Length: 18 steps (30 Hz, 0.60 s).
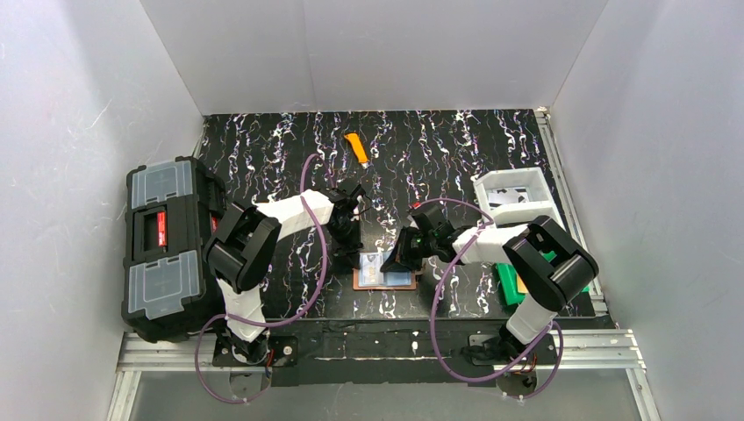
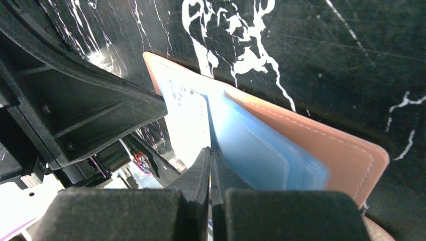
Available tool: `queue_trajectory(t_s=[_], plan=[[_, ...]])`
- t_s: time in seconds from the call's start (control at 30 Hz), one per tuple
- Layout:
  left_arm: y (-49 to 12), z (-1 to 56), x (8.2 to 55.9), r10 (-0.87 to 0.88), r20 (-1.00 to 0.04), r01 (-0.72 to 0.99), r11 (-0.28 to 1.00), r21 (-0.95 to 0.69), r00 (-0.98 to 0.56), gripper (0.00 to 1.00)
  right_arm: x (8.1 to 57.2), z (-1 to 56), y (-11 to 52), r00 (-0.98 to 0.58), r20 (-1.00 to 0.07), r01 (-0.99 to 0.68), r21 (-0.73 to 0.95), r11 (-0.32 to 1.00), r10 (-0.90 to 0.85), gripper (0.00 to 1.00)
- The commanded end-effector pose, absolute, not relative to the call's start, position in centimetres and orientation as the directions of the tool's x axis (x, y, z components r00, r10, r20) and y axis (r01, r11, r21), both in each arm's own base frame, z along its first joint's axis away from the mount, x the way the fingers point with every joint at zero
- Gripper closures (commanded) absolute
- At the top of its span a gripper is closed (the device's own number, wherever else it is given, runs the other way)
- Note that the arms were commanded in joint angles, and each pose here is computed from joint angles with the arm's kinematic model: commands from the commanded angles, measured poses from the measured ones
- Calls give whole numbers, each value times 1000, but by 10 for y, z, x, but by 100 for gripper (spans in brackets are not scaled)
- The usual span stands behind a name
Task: Take the credit cards out of the card holder
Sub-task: Remove the credit card from the card holder.
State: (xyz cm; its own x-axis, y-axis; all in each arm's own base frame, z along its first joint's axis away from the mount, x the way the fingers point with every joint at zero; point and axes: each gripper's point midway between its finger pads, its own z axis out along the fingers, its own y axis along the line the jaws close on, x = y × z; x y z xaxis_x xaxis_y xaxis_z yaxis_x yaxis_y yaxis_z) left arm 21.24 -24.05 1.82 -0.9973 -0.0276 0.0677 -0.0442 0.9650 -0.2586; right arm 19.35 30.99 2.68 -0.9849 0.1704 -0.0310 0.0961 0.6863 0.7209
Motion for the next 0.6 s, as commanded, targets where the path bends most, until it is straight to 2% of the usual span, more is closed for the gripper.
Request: queue_trajectory(t_s=[0.0, 0.13, 0.27, 0.33, 0.5, 0.57], plan=[[-191, -25, 184, -38, 152, -41, 999, -20, -988, 100, 192, 12, 290, -978, -54, 113, 670, 734, 200, 99], [-192, -25, 185, -37, 154, -41, 999, -25, -987, 100, 192, 11, 287, -977, -49, 119, 677, 726, 206, 97], [-196, -25, 185, -36, 161, -43, 998, -40, -986, 100, 190, 13, 297, -983, -26, 109, 713, 692, 182, 74], [-198, -25, 185, -37, 160, -45, 998, -49, -986, 100, 191, 12, 302, -985, -9, 112, 728, 677, 173, 68], [-199, -25, 185, -37, 164, -47, 997, -56, -986, 100, 192, 7, 310, -987, 17, 120, 741, 661, 160, 67], [-199, -25, 185, -37, 165, -46, 997, -56, -986, 100, 192, 6, 310, -987, 25, 126, 741, 660, 160, 70]])
